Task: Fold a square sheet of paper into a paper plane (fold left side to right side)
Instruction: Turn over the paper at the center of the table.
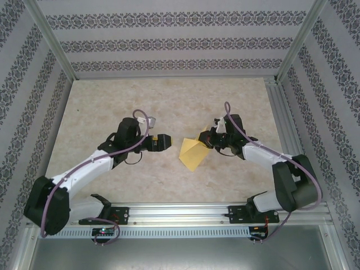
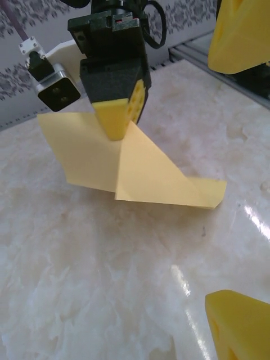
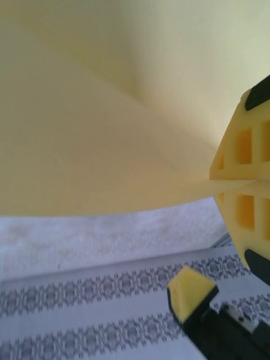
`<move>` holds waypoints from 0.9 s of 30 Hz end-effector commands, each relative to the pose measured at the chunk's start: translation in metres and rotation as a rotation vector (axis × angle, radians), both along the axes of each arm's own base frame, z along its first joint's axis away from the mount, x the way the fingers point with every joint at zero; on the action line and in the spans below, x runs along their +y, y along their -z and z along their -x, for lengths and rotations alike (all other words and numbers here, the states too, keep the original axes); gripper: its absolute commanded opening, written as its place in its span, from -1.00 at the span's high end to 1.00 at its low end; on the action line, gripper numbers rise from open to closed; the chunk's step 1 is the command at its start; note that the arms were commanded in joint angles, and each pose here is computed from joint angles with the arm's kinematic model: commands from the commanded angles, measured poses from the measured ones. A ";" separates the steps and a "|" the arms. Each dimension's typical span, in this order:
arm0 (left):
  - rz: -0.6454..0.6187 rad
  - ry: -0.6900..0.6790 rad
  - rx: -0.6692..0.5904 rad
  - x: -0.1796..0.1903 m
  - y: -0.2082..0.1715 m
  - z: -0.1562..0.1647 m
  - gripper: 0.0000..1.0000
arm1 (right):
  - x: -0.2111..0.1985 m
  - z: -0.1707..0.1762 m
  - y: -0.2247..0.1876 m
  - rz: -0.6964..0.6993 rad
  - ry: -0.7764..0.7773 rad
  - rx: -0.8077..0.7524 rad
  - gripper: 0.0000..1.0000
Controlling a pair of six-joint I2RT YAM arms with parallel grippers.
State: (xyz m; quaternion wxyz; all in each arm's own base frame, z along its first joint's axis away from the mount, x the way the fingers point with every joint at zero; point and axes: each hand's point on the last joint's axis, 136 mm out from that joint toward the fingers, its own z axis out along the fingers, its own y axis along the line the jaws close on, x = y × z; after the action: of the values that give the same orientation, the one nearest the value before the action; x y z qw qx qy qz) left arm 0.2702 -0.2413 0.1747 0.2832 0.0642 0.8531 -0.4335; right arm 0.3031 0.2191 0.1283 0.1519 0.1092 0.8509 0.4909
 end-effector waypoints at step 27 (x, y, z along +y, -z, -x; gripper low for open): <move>0.619 0.190 -0.175 -0.037 -0.189 0.015 -0.37 | 0.044 0.029 -0.253 -0.344 -0.270 -0.624 1.00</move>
State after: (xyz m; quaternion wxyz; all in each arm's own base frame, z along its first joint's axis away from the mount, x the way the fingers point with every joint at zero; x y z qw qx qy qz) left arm 0.2658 -0.2748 0.3279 0.2960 0.0512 0.6849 -0.6638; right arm 0.2808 0.2578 0.3572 0.3042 -0.1040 0.7002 0.6374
